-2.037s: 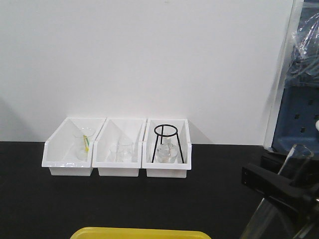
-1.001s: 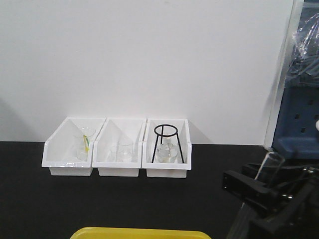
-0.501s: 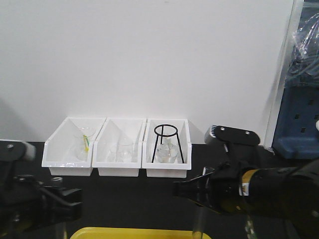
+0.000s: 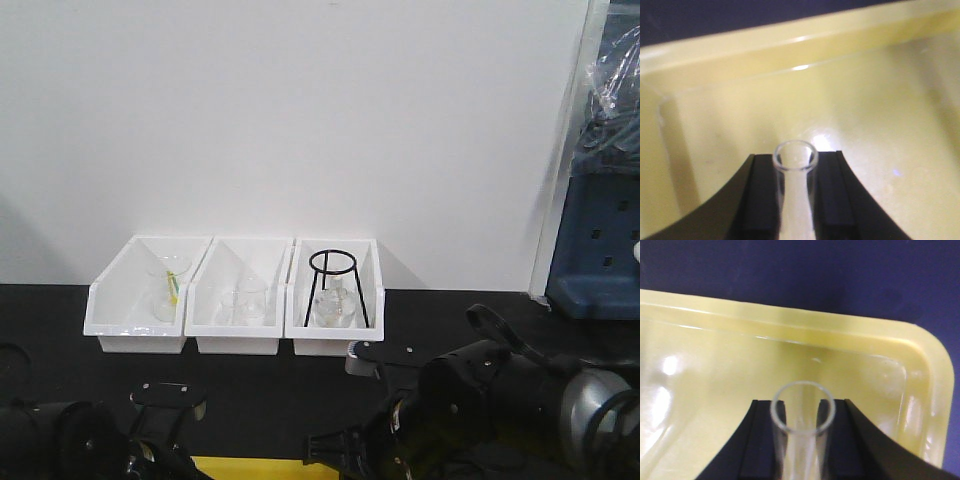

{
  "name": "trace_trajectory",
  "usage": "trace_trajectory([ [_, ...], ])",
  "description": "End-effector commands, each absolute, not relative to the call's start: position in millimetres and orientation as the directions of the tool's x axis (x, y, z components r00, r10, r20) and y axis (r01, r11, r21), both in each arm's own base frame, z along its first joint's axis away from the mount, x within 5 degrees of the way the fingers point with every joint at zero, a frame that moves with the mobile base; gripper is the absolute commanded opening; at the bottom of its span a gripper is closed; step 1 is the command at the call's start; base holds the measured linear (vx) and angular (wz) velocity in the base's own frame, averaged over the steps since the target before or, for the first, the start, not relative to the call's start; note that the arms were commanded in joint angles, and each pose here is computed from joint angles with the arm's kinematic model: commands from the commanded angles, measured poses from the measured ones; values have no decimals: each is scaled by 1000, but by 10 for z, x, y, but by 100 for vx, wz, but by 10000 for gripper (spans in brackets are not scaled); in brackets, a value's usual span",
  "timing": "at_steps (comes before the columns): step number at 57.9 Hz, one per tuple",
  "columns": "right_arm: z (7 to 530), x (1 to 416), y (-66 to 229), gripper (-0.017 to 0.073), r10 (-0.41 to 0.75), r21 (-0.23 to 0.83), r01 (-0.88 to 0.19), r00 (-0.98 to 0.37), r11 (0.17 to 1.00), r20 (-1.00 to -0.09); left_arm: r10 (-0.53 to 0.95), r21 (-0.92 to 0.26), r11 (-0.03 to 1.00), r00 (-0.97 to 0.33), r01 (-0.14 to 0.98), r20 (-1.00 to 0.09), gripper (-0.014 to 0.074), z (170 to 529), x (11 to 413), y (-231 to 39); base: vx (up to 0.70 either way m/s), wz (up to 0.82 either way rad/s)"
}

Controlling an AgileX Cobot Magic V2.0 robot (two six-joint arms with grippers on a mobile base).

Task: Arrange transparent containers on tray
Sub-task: 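Lower both held tubes with both grippers into the yellow tray, then open both grippers to release the tubes and withdraw upward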

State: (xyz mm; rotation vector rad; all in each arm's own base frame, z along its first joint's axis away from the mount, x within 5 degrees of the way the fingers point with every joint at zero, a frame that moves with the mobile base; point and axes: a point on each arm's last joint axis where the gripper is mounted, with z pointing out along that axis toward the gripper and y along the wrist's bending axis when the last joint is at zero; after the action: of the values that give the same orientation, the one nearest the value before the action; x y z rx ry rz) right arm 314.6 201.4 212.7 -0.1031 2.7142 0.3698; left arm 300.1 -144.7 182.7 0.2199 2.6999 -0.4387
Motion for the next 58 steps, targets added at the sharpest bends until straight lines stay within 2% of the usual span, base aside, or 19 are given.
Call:
trace_trajectory([
  [1,2342,3215,2037,-8,3,280,-150,-878,948,-479,56,-291,931,-877,218,-478,132,1976,3079,-1495,0,0],
  [16,2162,3203,2049,18,-3,264,-116,-919,957,-393,38,-292,935,-878,200,-477,173,1909,3115,-1501,0,0],
  [30,2107,3198,2050,84,-7,256,-108,-930,961,-367,35,-292,936,-873,199,-486,265,1914,3124,-1501,0,0],
  [40,2102,3198,2051,171,-7,256,-107,-931,961,-364,35,-292,936,-874,199,-485,318,1913,3123,-1501,0,0],
  [58,2101,3198,2049,357,-6,254,-106,-931,961,-365,62,-278,936,-880,214,-471,323,1901,3107,-1491,0,0],
])
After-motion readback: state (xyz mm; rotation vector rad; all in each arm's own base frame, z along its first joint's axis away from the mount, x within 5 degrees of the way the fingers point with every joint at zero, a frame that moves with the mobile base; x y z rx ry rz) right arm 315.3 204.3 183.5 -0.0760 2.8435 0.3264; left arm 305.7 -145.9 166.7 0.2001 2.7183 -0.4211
